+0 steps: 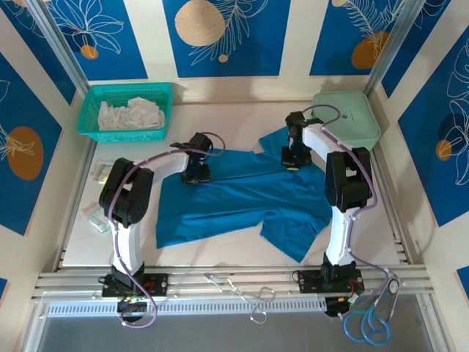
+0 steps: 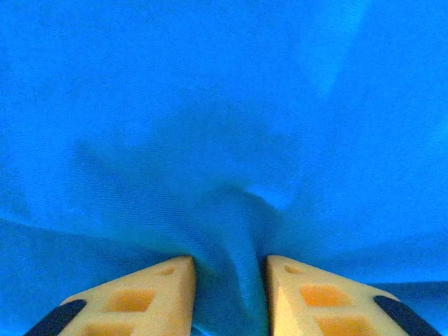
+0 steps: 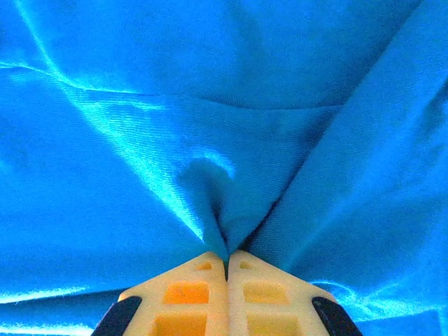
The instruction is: Fold and stack the t-shirts
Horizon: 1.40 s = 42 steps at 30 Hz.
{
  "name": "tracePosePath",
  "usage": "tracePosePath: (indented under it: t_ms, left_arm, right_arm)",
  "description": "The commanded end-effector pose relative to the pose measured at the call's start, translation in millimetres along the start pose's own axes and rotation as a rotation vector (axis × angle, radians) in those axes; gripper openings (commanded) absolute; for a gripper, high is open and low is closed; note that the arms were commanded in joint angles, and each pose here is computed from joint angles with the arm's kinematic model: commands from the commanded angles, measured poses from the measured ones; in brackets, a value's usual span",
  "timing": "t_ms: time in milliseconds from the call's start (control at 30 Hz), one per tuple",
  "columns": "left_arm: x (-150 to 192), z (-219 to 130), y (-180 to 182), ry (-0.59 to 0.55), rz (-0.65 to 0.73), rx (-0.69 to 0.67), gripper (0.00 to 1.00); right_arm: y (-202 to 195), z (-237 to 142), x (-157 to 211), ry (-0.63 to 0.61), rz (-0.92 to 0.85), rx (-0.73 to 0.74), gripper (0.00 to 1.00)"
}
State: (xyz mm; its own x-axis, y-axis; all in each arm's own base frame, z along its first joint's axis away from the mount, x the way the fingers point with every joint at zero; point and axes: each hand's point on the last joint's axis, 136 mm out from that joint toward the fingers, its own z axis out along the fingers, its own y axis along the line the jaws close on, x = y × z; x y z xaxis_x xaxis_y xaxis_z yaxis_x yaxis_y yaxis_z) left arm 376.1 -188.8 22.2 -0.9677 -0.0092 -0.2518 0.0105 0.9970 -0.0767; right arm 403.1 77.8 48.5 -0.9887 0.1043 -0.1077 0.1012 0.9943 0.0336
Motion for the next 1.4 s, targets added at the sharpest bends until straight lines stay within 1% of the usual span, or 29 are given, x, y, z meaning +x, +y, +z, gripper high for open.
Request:
tracePosePath:
  t_ms: [0, 167, 300, 400, 500, 600, 700, 800, 833, 933, 1000, 1033, 1133, 1233, 1267, 1333, 1367]
  left_arm:
    - [21.6, -5.3, 7.8, 0.065, 0.000, -0.035, 0.25]
    - [15.6, -21.8, 9.1, 0.030, -0.001, -0.042, 0.00]
    - [10.4, -43.1, 13.4, -0.016, 0.001, -0.056, 0.00]
    - [10.2, -59.0, 17.3, -0.036, 0.008, -0.068, 0.00]
    - [17.8, -68.9, 22.8, -0.048, 0.016, -0.099, 0.00]
    - [37.0, -64.9, 26.2, -0.036, 0.006, -0.111, 0.00]
    - [56.9, -54.0, 26.6, -0.016, -0.005, -0.113, 0.08]
    - [72.4, -47.9, 26.4, 0.012, -0.011, -0.112, 0.20]
    - [75.3, -48.8, 26.0, 0.016, -0.010, -0.111, 0.26]
    - [72.9, -64.1, 30.4, 0.002, -0.012, -0.137, 0.46]
    - [62.3, -82.7, 39.9, -0.025, -0.010, -0.199, 0.53]
    - [54.1, -92.9, 44.6, -0.042, -0.002, -0.232, 0.56]
    - [27.0, -116.2, 58.0, -0.089, -0.008, -0.287, 0.61]
    - [3.2, -119.3, 75.3, -0.101, -0.041, -0.300, 0.62]
    - [-2.6, -116.3, 81.8, -0.095, -0.053, -0.301, 0.59]
    - [-16.1, -104.9, 92.8, -0.076, -0.077, -0.286, 0.48]
    - [-21.1, -98.6, 96.1, -0.067, -0.079, -0.274, 0.45]
  right_arm:
    - [-0.2, -19.9, 1.7, -0.041, 0.019, -0.011, 0.00]
    - [4.0, -35.5, 7.0, -0.059, 0.016, -0.037, 0.00]
    - [5.8, -48.6, 15.0, -0.070, 0.007, -0.047, 0.00]
    - [6.2, -51.6, 26.3, -0.057, 0.010, -0.048, 0.00]
    - [6.6, -46.5, 43.1, -0.022, 0.022, -0.048, 0.00]
    - [4.6, -37.5, 60.3, 0.017, 0.046, -0.035, 0.02]
    - [6.1, -25.1, 76.0, 0.065, 0.060, -0.035, 0.11]
    - [4.8, -17.7, 86.4, 0.104, 0.070, -0.019, 0.18]
    - [3.3, -17.4, 88.4, 0.111, 0.072, -0.010, 0.21]
    - [0.2, -23.3, 89.4, 0.108, 0.071, 0.005, 0.24]
    - [-1.3, -31.4, 87.7, 0.093, 0.071, 0.011, 0.25]
    - [-1.8, -35.8, 87.0, 0.085, 0.071, 0.012, 0.27]
    - [-1.3, -46.7, 85.7, 0.062, 0.072, 0.000, 0.33]
    - [-1.0, -53.2, 87.2, 0.049, 0.072, -0.013, 0.35]
    - [-0.6, -54.1, 88.3, 0.048, 0.072, -0.017, 0.35]
    - [-0.6, -55.9, 90.6, 0.045, 0.069, -0.026, 0.33]
    - [-0.6, -56.2, 92.0, 0.046, 0.068, -0.030, 0.32]
